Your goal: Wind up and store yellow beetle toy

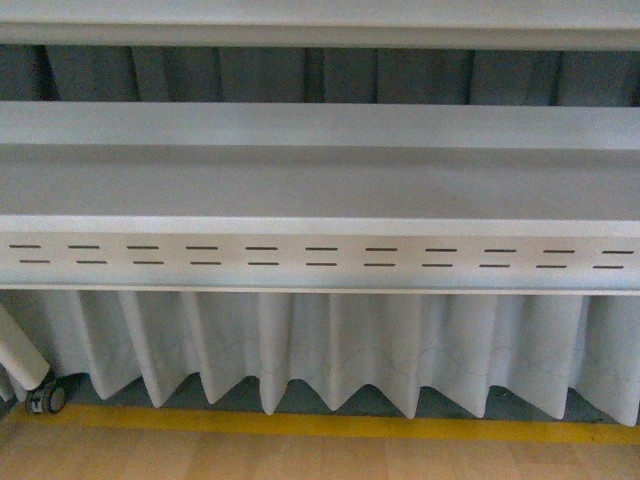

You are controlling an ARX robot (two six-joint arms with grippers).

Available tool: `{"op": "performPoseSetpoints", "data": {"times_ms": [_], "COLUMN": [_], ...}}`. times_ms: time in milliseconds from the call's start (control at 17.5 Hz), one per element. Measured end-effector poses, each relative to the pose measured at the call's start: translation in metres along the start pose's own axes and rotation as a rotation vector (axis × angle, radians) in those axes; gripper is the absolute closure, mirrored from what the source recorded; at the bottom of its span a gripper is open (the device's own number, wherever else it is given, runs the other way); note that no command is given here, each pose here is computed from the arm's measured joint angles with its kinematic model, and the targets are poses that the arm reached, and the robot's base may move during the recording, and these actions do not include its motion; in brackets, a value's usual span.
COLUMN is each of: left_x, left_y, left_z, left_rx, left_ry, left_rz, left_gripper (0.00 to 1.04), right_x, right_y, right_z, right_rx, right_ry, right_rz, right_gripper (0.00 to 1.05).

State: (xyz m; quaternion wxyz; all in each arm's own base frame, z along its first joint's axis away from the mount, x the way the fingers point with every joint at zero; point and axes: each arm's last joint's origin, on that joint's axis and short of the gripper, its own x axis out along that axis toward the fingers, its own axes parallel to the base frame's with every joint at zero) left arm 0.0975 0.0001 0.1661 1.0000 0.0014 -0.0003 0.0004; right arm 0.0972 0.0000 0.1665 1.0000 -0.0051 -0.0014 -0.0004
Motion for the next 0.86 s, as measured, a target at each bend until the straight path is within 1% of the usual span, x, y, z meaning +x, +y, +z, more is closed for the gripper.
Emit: {"op": "performPoseSetpoints", "data": {"times_ms": [859], "left_x": [0.0], "left_y": [0.0], "left_z": [0.0], "left_rx": [0.0], "left_ry": [0.0], "left_rz": [0.0], "left_gripper": [0.07], "right_x": [0.0], "right_y": [0.0], "right_z": [0.0], "right_rx": [0.0], "right_ry": [0.0], "right_rz": [0.0], "right_gripper": [0.07]}}
